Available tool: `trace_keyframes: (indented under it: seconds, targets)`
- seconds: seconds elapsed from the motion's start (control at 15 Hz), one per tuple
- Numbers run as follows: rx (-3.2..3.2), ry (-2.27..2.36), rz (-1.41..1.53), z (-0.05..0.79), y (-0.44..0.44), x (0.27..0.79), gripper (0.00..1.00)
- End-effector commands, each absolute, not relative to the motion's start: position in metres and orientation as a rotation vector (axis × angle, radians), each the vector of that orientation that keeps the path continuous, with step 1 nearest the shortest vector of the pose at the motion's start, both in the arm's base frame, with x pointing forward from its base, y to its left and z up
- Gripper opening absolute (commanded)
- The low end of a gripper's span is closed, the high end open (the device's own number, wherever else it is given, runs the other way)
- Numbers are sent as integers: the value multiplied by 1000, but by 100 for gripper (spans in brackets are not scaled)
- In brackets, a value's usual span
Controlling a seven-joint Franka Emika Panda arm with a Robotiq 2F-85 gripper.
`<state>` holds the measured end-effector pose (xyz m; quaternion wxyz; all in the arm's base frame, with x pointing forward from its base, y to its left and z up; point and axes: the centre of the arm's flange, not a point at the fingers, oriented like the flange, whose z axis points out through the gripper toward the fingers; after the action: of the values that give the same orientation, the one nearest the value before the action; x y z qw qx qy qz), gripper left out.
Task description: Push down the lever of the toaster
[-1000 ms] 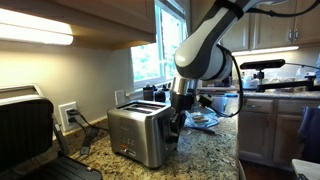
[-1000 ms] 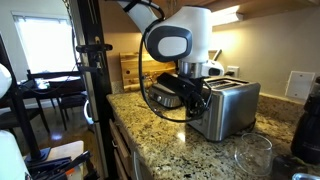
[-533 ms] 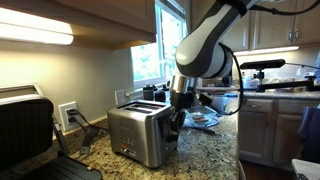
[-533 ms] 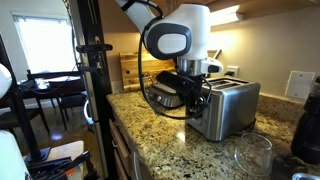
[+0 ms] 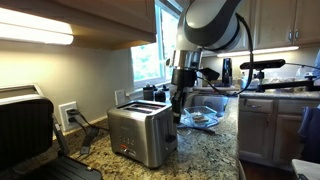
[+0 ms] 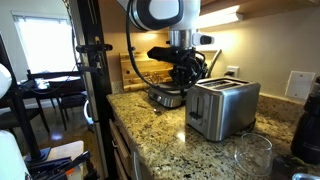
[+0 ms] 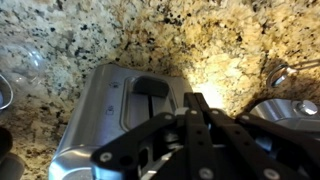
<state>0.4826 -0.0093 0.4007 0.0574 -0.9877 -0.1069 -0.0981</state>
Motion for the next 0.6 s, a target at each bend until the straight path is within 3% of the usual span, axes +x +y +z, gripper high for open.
trace_keyframes:
  seconds: [0.0,0.07,0.2,0.53]
  targets:
    - [-3017,-324,-267,427,-6,454,28]
    - [-3018,-326,-257,431,-6,449,28]
    - [-3017,-326,-244,436,-6,443,38]
    - [-3016,-308,-220,436,-6,436,71]
